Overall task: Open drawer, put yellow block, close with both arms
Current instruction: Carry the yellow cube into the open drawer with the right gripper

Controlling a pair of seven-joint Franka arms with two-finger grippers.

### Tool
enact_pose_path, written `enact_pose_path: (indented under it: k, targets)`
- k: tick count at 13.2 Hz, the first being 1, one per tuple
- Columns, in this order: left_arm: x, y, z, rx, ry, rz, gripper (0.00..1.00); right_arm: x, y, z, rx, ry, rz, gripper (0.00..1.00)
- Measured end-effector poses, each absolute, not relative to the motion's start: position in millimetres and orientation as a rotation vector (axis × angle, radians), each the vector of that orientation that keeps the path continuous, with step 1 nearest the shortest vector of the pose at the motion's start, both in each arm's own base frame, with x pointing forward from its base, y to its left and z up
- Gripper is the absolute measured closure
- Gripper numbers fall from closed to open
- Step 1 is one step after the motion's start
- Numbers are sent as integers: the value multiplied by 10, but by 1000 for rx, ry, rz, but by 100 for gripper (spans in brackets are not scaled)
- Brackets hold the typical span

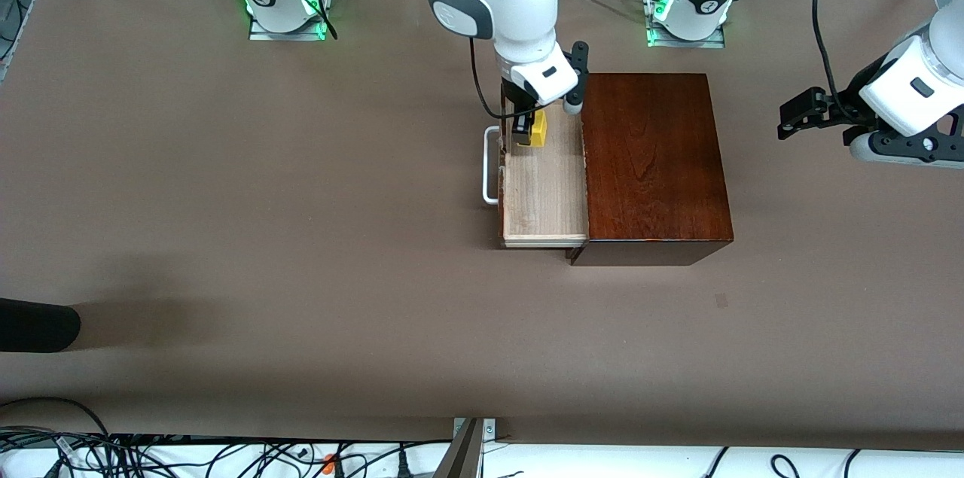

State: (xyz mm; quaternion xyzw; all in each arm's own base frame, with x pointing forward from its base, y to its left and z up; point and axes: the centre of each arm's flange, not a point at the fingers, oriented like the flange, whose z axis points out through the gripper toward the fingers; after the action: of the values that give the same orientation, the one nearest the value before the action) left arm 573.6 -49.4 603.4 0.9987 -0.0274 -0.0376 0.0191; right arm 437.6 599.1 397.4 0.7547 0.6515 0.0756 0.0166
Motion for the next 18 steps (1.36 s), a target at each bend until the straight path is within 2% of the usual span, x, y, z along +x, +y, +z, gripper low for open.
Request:
enact_pose_path:
  k: [5, 14, 18]
  targets:
    - [5738, -486, 6046, 3100, -83, -112, 0, 4398, 6081, 3533, 2270, 2054, 222, 44]
    - [5790, -541, 5922, 3099, -96, -146, 0, 4455, 6042, 3120, 2124, 2177, 134, 44]
    - [5790, -544, 5920, 3099, -97, -147, 0, 4470, 6037, 3095, 2113, 2175, 135, 44]
